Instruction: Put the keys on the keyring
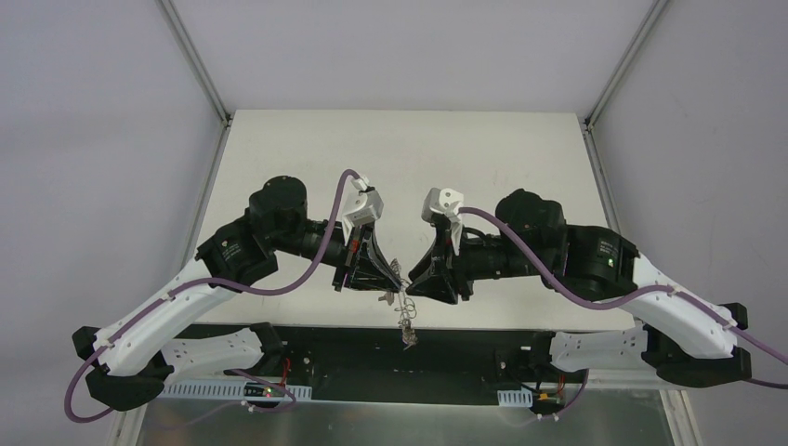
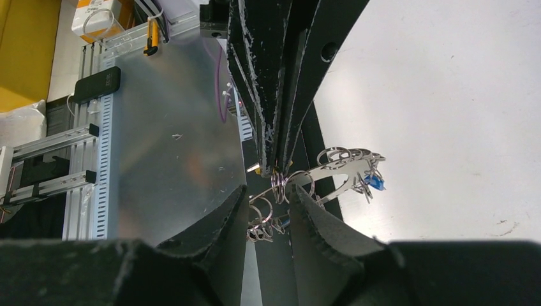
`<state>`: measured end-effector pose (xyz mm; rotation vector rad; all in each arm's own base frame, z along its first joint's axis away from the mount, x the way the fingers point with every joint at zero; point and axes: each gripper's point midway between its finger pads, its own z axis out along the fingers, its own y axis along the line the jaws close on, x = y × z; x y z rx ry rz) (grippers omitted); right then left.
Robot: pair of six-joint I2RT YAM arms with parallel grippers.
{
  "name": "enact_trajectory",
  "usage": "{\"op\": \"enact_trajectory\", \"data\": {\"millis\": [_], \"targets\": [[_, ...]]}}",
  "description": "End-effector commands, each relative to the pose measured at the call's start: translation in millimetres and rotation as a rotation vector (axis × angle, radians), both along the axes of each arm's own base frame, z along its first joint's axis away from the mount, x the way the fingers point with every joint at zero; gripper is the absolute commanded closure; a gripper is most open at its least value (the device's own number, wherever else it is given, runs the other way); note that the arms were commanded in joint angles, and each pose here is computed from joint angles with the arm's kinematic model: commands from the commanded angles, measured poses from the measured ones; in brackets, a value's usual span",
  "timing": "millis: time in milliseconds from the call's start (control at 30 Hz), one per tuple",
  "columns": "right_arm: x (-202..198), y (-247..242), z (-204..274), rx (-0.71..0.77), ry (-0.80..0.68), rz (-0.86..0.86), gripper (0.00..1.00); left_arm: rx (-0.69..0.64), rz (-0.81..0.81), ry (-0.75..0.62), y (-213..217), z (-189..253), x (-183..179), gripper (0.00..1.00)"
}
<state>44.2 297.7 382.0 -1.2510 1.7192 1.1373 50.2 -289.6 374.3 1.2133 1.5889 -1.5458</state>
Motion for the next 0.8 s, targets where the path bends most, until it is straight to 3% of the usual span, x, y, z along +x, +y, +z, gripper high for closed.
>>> {"op": "enact_trajectory", "data": {"millis": [0,433,767], "targets": [[-1.2,8.6,9.8,0.053,-0.001,0.022,0.67,-0.071,-0.059,-0.058,3.4,23.0,-11.8,1.0],[-1.7,17.5,4.6,0.04,0.007,0.045,0.69,-0.072,-0.072,-0.058,3.6,22.7,-13.3,1.0],[-4.4,17.8,1.7,0.029,0.016,0.063,0.81,-0.076,-0.077,-0.062,5.8,22.7,-15.4,1.0]]}}
